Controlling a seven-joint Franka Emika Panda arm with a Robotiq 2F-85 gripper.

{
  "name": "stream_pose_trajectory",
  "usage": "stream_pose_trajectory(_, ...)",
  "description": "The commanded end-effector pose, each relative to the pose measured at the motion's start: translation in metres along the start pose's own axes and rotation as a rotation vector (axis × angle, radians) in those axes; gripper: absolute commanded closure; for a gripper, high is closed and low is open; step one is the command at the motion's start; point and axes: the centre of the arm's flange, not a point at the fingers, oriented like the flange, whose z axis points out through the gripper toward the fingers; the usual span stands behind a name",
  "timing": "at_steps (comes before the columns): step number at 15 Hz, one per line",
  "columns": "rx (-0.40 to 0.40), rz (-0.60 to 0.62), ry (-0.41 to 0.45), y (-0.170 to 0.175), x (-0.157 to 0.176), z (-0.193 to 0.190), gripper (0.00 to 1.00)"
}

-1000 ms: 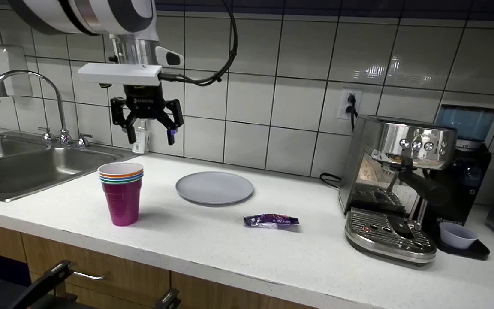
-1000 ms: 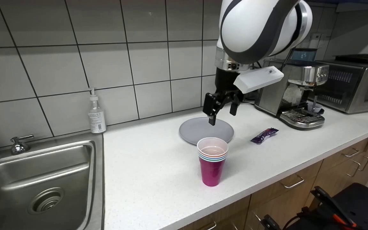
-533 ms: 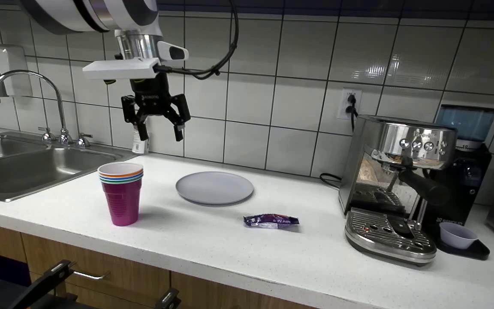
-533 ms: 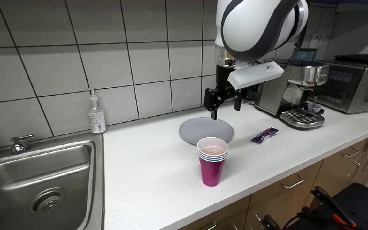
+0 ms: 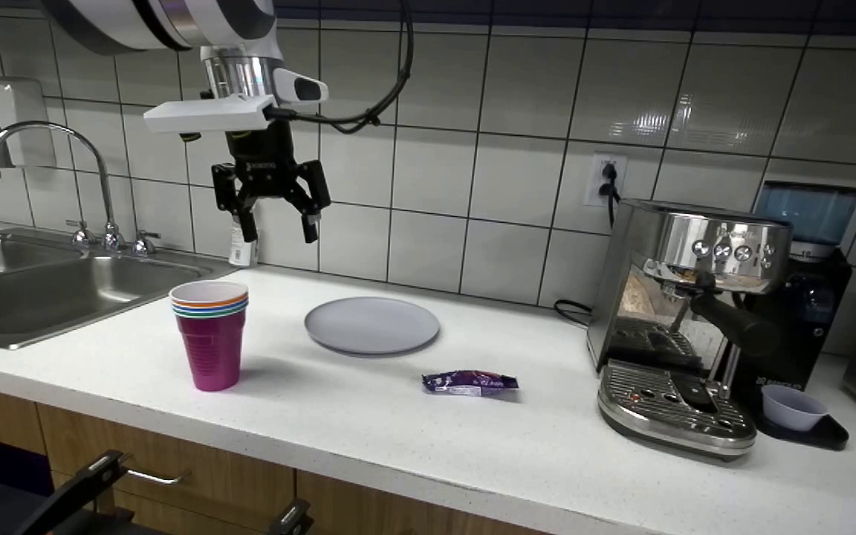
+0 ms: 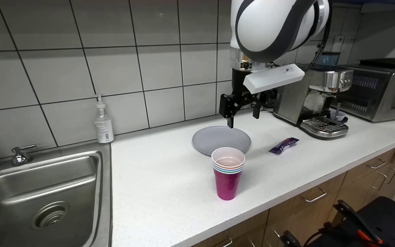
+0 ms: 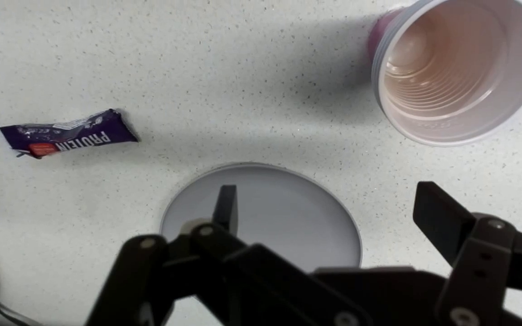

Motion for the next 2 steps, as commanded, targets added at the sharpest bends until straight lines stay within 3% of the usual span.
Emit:
stream_pose_trajectory(1,0.0,0.0,0.0,0.0,0.0,0.0,0.0)
stream_pose_trajectory(2,0.0,0.0,0.0,0.0,0.0,0.0,0.0)
